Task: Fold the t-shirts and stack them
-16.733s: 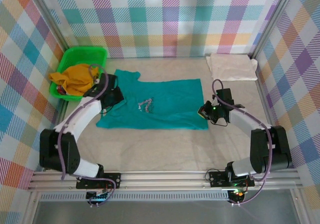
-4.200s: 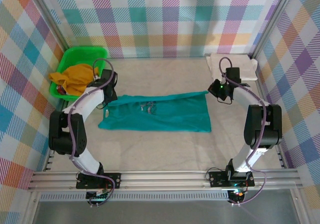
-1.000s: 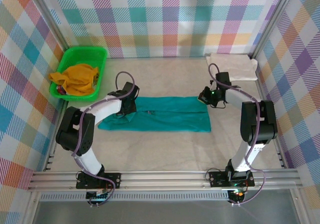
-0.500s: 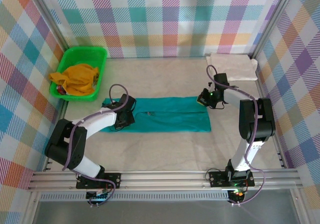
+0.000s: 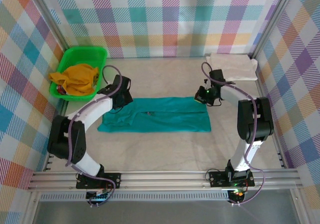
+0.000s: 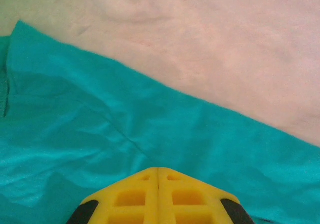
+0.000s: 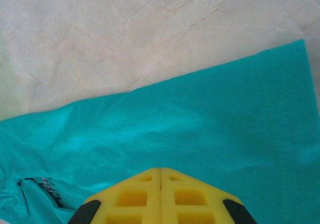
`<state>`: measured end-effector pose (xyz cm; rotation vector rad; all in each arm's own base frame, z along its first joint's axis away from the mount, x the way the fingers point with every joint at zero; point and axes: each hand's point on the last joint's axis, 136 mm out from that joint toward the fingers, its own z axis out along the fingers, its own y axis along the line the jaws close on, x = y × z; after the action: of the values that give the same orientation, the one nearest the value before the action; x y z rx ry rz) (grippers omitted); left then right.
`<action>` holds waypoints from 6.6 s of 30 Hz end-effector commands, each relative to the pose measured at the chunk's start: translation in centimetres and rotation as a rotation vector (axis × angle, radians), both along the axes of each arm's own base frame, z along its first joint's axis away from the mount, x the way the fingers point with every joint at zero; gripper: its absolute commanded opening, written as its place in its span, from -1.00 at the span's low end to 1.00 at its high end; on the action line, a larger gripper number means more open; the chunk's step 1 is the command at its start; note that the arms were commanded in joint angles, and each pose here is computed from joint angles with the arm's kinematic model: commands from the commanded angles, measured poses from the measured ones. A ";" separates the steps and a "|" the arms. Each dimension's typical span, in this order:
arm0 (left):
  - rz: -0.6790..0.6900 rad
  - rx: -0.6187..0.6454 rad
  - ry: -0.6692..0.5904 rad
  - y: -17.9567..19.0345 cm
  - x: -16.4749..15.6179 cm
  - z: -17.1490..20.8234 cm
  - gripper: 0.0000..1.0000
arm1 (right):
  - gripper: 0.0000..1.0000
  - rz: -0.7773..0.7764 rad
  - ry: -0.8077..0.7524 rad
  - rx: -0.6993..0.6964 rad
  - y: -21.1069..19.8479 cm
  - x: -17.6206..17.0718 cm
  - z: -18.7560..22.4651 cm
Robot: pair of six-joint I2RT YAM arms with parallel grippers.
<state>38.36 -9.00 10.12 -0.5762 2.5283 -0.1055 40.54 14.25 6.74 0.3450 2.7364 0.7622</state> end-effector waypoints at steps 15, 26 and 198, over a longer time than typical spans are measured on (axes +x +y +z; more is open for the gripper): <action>0.142 -0.045 0.213 2.2 -2.0 -9.2 -1.00 | -1.00 -0.013 0.133 -0.071 -0.3 -2.8 -4.4; -0.058 -0.007 0.197 -3.0 7.9 -10.6 -1.00 | -1.00 -0.095 0.294 0.002 0.5 -12.7 -6.2; -0.328 -0.382 0.162 -8.7 -16.8 -2.8 -0.09 | -0.23 0.318 0.098 0.198 7.8 -19.2 -0.4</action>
<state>23.09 -17.00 7.54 -0.2792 2.7224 -0.6343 21.51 21.31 5.47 0.0803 2.8655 1.0682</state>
